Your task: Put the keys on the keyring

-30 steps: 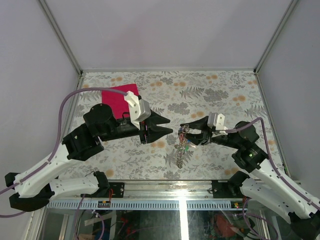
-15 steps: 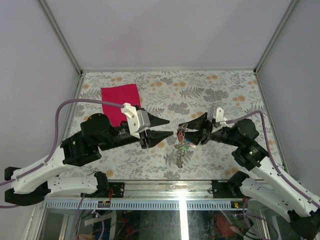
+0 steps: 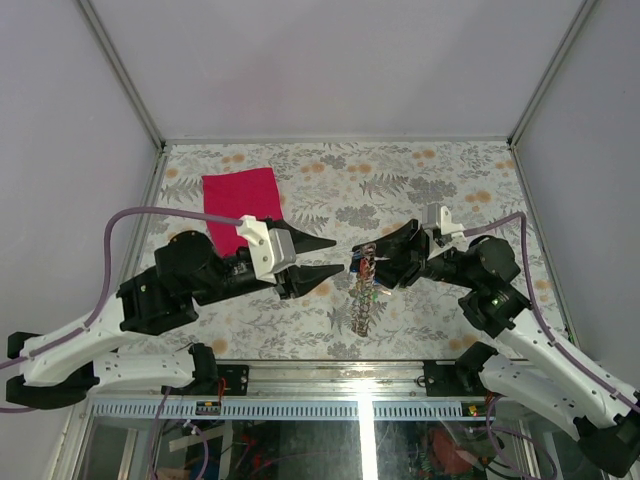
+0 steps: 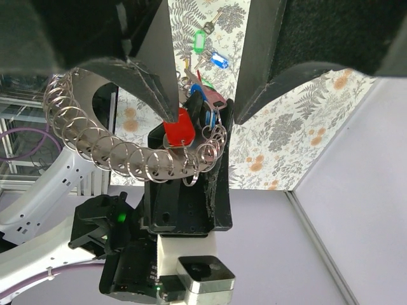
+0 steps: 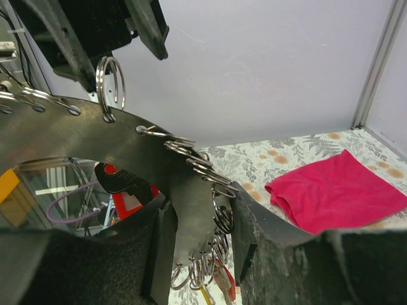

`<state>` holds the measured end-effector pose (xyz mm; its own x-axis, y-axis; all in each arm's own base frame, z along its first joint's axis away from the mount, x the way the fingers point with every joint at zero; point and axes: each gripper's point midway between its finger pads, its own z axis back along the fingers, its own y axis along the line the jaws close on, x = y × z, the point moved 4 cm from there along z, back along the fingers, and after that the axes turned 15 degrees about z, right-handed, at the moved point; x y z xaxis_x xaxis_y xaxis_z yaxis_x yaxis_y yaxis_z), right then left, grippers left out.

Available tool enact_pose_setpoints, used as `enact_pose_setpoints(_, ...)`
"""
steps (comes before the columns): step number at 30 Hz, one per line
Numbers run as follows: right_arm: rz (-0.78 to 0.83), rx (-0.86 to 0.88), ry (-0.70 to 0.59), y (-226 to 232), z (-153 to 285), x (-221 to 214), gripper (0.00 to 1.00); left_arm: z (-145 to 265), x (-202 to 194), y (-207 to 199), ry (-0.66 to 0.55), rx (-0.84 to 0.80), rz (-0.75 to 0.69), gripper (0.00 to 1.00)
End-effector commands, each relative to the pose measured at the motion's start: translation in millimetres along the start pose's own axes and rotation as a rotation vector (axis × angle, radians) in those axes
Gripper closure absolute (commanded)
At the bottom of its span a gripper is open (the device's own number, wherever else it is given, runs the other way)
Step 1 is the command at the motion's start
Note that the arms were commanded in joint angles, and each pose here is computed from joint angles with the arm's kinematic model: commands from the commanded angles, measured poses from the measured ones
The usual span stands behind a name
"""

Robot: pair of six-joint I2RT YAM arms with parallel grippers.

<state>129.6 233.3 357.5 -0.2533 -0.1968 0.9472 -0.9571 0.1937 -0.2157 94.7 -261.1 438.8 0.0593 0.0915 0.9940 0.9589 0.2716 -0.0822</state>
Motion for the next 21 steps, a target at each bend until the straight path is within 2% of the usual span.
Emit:
enact_pose_setpoints(1,0.005,0.013,-0.133,1,-4,28,0.80,-3,18,-2,-0.070,0.013,-0.051,0.59)
enact_pose_setpoints(13,-0.091,0.041,-0.209,-8,-5,30,0.80,-4,27,-15,-0.094,0.071,-0.182,0.62)
enact_pose_setpoints(21,-0.086,0.062,-0.185,-10,-7,29,0.80,-9,27,-16,-0.113,0.108,-0.281,0.62)
